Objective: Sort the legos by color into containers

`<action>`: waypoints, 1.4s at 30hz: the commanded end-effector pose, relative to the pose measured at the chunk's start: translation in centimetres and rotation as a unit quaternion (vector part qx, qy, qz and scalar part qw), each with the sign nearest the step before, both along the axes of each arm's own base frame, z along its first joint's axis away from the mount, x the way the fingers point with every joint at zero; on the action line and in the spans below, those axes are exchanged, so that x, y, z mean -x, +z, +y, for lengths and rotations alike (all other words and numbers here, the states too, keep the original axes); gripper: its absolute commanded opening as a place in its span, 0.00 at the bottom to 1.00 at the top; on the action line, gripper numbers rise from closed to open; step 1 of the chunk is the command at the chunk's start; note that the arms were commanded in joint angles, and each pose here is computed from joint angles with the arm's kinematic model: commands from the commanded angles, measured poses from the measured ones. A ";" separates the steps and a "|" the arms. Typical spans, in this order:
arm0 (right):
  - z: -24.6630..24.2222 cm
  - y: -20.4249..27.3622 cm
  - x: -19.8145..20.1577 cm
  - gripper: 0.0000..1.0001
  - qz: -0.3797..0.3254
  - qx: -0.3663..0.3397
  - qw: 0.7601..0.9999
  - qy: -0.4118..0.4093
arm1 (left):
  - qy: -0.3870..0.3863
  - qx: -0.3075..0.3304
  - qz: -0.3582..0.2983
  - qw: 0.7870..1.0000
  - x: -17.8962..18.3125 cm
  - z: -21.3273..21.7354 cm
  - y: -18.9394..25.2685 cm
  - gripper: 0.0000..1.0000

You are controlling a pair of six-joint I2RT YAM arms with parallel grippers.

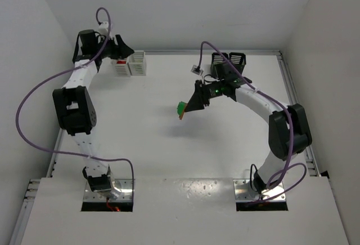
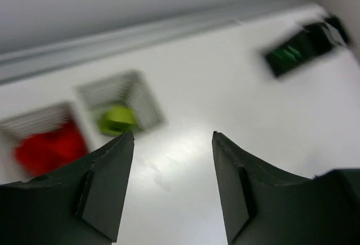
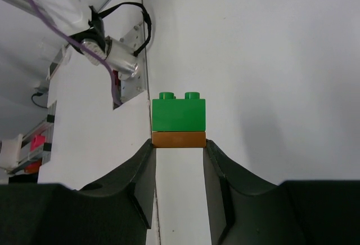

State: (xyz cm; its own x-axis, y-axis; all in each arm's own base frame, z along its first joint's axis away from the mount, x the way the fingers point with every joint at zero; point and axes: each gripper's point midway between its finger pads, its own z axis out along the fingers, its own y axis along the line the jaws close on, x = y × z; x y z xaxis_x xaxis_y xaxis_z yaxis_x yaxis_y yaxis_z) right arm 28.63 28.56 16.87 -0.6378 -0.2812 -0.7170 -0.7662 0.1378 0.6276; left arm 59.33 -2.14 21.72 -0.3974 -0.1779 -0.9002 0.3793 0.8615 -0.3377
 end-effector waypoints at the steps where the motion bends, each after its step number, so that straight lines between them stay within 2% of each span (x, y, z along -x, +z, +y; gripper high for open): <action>1: -0.3 2.9 -0.7 0.00 -0.062 -0.023 0.998 -0.003 | -0.287 0.061 -0.030 0.956 11.4 -9.9 5.8 0.63; 3: -0.6 2.9 -0.4 0.00 -0.055 -0.032 0.998 -0.003 | -0.362 0.067 -0.019 0.929 17.7 -13.6 4.8 0.63; 6: -0.5 3.4 -0.2 0.00 -0.048 -0.039 0.998 -0.003 | -0.425 0.079 0.017 0.902 25.3 -18.2 2.0 0.63; 7: -0.5 3.5 0.0 0.00 -0.046 -0.043 0.998 0.001 | -0.426 0.074 0.003 0.901 25.8 -18.2 3.0 0.63; 9: -0.5 3.5 0.0 0.00 -0.046 -0.043 0.998 0.001 | -0.449 0.065 0.006 0.891 28.6 -20.1 2.4 0.63; 12: -0.4 4.3 0.5 0.00 -0.046 -0.058 0.997 0.015 | -0.478 0.061 0.009 0.876 30.8 -22.2 2.3 0.63; 20: -0.1 5.0 2.0 0.00 -0.051 -0.068 0.996 0.041 | -0.520 0.070 0.019 0.851 32.7 -24.7 2.5 0.68; 31: 0.0 5.3 2.3 0.00 -0.044 -0.076 0.995 0.052 | -0.555 0.078 0.023 0.828 34.0 -26.6 3.0 0.68; 37: 0.2 5.1 2.8 0.00 -0.042 -0.079 0.994 0.061 | -0.559 0.080 0.018 0.825 33.8 -26.8 3.4 0.60; 40: 0.4 5.1 3.0 0.00 -0.042 -0.079 0.994 0.066 | -0.558 0.081 0.023 0.825 33.6 -26.8 3.1 0.50; 42: 0.4 5.1 3.0 0.00 -0.042 -0.079 0.994 0.066 | -0.562 0.083 0.018 0.823 33.7 -26.9 3.5 0.40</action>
